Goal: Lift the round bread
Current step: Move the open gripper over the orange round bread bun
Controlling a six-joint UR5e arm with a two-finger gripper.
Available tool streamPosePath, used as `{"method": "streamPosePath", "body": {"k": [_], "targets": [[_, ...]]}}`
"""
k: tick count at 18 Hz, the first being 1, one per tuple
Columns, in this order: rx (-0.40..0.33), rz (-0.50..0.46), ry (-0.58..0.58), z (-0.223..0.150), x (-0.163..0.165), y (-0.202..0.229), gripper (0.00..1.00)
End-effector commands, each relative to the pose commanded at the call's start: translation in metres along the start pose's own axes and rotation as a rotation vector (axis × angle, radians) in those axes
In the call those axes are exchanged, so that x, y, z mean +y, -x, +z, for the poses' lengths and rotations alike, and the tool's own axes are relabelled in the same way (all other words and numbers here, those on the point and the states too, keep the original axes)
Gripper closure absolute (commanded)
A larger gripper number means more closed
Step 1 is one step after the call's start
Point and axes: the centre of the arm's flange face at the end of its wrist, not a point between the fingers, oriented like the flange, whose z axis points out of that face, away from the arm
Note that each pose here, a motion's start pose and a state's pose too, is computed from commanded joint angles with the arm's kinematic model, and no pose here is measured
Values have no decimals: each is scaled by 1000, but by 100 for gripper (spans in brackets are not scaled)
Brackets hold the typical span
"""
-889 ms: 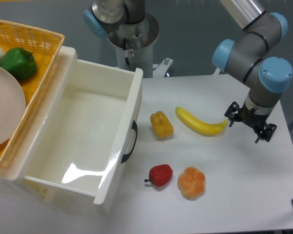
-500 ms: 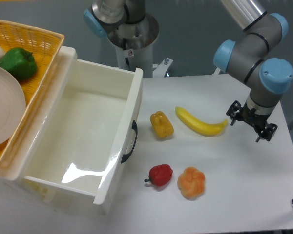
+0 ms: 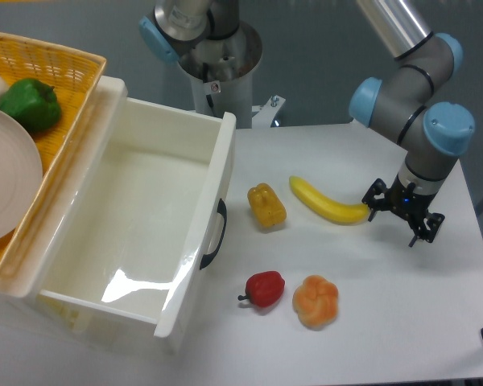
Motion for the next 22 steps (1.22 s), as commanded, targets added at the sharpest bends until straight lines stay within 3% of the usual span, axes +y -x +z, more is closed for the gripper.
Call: {"method": "streamPosePath", "body": {"k": [6,16,22], "targets": [[10,-154,13,30,-59,-20,0],[22,-162,73,59,-113,-64,0],[30,-163,93,72,-121,-73,0]]}}
